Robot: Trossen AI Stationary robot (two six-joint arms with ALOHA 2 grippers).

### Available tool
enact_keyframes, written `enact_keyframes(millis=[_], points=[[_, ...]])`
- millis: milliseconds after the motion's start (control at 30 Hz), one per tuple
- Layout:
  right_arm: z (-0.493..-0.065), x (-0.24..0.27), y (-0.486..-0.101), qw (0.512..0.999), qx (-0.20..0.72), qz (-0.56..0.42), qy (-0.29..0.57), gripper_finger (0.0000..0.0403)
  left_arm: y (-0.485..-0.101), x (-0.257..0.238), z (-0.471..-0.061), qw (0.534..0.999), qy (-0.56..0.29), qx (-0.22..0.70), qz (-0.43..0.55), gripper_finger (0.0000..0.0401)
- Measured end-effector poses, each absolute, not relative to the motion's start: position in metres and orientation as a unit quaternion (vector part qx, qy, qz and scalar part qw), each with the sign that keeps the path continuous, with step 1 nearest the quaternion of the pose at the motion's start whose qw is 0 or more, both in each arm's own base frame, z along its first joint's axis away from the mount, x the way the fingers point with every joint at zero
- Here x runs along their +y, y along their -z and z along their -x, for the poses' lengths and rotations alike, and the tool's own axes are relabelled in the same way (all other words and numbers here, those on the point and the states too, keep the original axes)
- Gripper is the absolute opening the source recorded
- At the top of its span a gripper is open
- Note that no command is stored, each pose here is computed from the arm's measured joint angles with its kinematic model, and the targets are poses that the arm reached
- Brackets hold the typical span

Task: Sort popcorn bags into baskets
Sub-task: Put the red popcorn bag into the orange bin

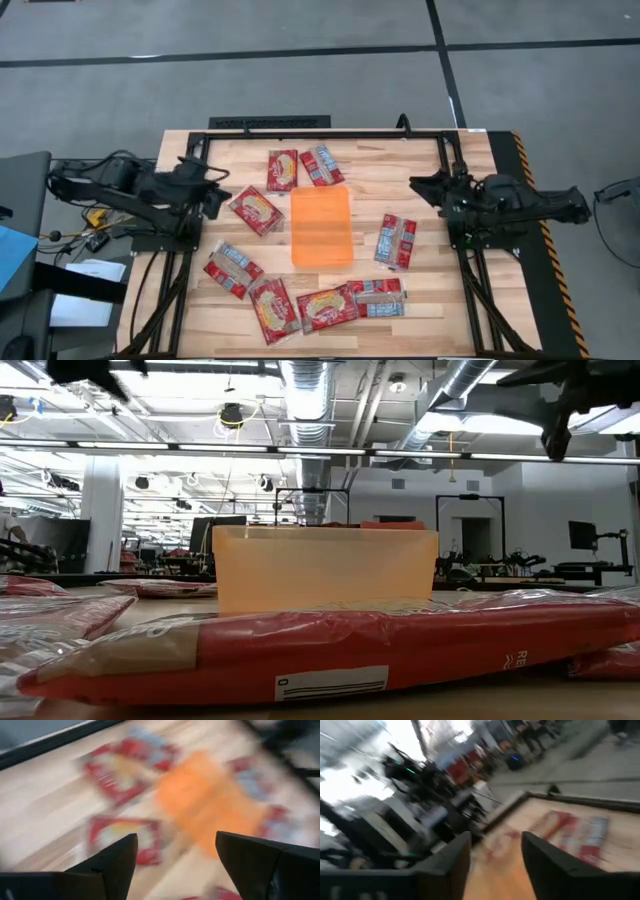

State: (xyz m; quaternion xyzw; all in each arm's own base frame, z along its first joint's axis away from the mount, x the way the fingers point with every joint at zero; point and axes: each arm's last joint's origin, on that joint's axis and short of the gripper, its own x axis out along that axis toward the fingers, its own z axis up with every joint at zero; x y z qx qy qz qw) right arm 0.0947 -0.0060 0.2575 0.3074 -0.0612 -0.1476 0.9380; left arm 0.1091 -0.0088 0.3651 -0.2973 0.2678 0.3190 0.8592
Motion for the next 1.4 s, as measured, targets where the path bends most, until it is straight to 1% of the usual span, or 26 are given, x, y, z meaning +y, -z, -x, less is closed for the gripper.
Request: enact_keyframes(millis=[67,167,267,333,467,567,800,933,1167,1267,1333,1400], points=[[-0.103,-0.007,-0.261,0.939,-0.019,-0.297,0.171,0.0229,-0.355,-0.005,-0.11,0.821,-0.382,0.281,0.319,0.0269],[-0.117,-0.009,-0.261,0.936,0.038,-0.289,0.198,0.0242,-0.336,0.001,-0.113,0.746,-0.47,0.268,0.388,0.0271],[-0.131,-0.011,-0.255,0.925,0.073,-0.299,0.223,0.0241,-0.315,0.002,-0.12,0.685,-0.507,0.242,0.464,0.0271],[-0.139,-0.013,-0.249,0.915,0.091,-0.314,0.237,0.0236,-0.298,0.0,-0.126,0.665,-0.508,0.238,0.493,0.0271],[-0.152,-0.013,-0.237,0.904,0.13,-0.32,0.252,0.0228,-0.26,-0.004,-0.138,0.642,-0.49,0.237,0.54,0.0271],[-0.158,-0.011,-0.232,0.901,0.147,-0.319,0.253,0.0227,-0.231,-0.008,-0.144,0.636,-0.474,0.225,0.565,0.0271],[-0.164,-0.01,-0.225,0.894,0.165,-0.325,0.26,0.0226,-0.174,-0.01,-0.141,0.612,-0.481,0.183,0.601,0.0271],[-0.165,-0.01,-0.225,0.893,0.167,-0.325,0.261,0.0224,-0.149,-0.009,-0.138,0.592,-0.479,0.137,0.634,0.0271],[-0.165,-0.011,-0.225,0.893,0.166,-0.325,0.262,0.0224,-0.121,-0.004,-0.135,0.6,-0.468,0.065,0.645,0.027],[-0.165,-0.011,-0.225,0.893,0.166,-0.325,0.263,0.022,-0.109,-0.001,-0.13,0.58,-0.487,0.066,0.65,0.025],[-0.165,-0.011,-0.225,0.893,0.164,-0.323,0.267,0.0217,-0.102,-0.001,-0.128,0.571,-0.496,0.064,0.651,0.0217],[-0.164,-0.012,-0.225,0.892,0.161,-0.321,0.274,0.0214,-0.098,-0.001,-0.126,0.565,-0.504,0.064,0.65,0.0172]])
